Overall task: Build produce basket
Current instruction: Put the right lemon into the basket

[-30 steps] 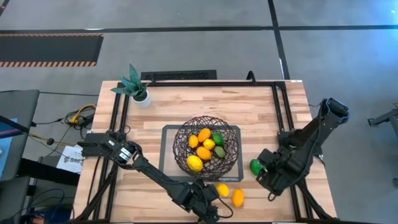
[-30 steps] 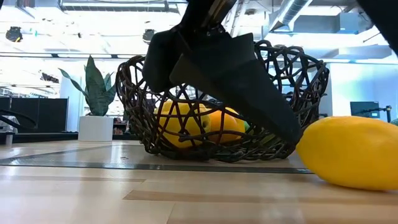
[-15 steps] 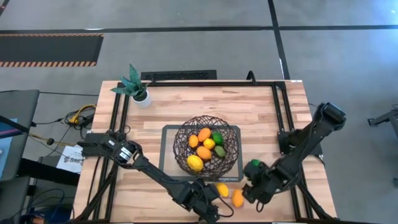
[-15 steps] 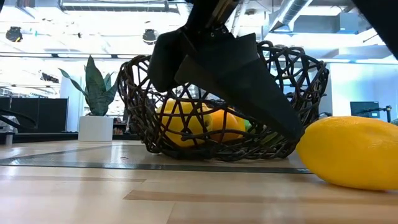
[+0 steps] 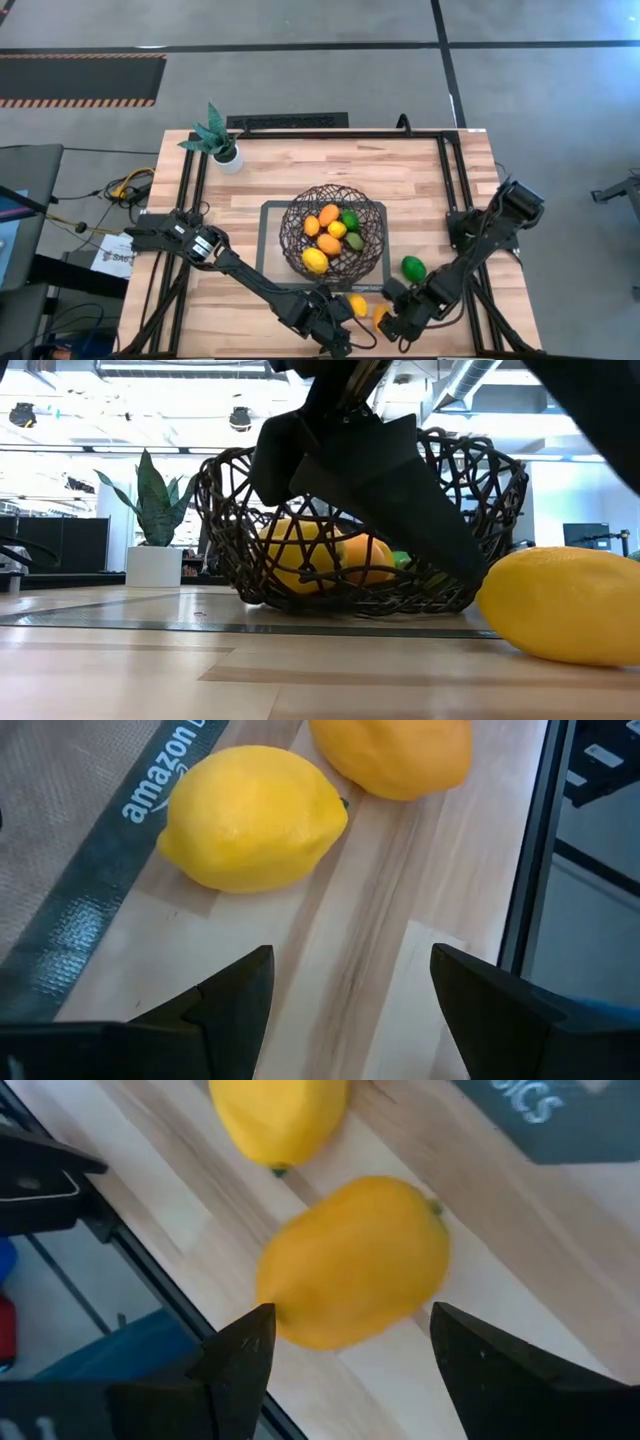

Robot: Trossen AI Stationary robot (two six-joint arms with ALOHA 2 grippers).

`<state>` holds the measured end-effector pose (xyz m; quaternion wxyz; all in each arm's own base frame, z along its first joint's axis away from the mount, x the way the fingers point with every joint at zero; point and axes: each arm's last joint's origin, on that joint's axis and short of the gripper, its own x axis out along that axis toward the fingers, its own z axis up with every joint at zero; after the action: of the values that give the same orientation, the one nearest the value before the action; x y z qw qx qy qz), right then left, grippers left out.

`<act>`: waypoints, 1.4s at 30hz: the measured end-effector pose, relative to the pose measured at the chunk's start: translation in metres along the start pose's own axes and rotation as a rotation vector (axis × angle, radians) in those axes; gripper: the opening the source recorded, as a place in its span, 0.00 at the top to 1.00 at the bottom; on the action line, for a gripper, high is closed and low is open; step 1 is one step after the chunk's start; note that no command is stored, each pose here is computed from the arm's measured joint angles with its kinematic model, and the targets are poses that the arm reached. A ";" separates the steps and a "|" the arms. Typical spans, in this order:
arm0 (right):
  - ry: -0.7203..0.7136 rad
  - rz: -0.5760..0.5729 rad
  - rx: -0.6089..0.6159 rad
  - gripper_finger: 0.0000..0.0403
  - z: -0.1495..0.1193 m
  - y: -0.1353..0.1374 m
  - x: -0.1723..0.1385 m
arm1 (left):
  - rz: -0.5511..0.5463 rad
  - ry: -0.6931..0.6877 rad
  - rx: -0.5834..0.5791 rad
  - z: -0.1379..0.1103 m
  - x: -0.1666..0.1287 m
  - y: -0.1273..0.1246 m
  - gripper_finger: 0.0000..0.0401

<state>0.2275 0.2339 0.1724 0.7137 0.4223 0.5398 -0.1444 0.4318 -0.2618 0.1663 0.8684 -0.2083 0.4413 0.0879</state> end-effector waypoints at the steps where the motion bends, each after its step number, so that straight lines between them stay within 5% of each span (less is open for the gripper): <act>1: -0.002 0.003 0.005 0.29 0.001 0.001 0.002 | 0.004 -0.002 0.008 0.000 0.000 0.000 0.36; 29: -0.105 0.004 0.036 0.29 0.029 0.001 0.003 | 0.063 -0.034 0.054 0.017 0.006 0.016 0.36; 42: -0.124 -0.022 0.038 0.29 0.026 -0.001 0.016 | 0.000 0.029 0.052 0.024 -0.016 -0.002 0.36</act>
<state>0.2501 0.2175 0.1592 0.7360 0.4201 0.4962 -0.1886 0.4401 -0.2526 0.1924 0.8670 -0.1869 0.4561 0.0735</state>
